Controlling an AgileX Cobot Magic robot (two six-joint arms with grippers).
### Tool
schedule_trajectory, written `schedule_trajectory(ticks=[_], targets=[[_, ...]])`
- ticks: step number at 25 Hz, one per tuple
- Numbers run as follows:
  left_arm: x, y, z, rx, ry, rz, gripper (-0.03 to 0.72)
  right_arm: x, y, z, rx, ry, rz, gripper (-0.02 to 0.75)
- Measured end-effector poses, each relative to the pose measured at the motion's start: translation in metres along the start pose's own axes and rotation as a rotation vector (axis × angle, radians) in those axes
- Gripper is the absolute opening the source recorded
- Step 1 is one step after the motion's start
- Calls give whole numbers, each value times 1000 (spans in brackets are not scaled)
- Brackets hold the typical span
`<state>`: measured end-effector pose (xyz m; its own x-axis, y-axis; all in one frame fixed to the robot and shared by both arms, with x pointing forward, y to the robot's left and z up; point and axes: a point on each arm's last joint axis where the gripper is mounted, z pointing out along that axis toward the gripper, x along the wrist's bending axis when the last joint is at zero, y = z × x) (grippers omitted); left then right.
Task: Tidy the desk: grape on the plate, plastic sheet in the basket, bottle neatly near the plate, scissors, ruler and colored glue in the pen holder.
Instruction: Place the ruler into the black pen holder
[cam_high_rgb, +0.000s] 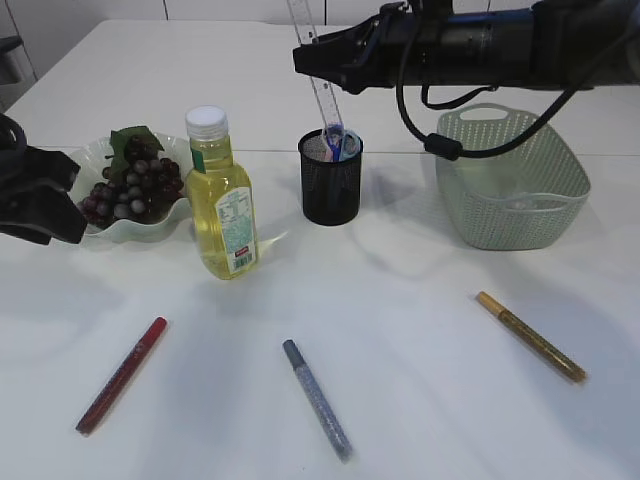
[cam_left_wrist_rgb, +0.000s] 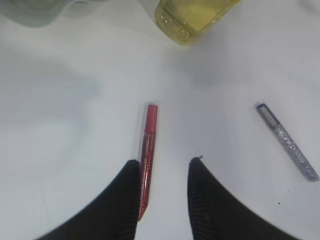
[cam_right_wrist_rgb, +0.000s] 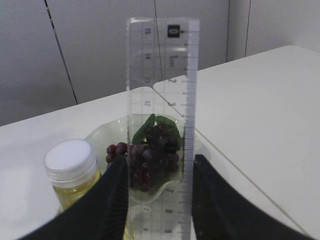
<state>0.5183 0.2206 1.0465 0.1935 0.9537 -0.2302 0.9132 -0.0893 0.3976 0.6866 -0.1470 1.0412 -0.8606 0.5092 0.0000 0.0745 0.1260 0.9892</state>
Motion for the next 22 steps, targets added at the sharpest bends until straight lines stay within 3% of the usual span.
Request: schedule_trajectory(ticks=[13,22], targets=[[-1,2,0,-19,-12,-12,239,-44,-40,45,-47,-9,-63,297],[-1,2,0,-20,-12,-12,239,-54,-52,54,-43,-29,-70,297]])
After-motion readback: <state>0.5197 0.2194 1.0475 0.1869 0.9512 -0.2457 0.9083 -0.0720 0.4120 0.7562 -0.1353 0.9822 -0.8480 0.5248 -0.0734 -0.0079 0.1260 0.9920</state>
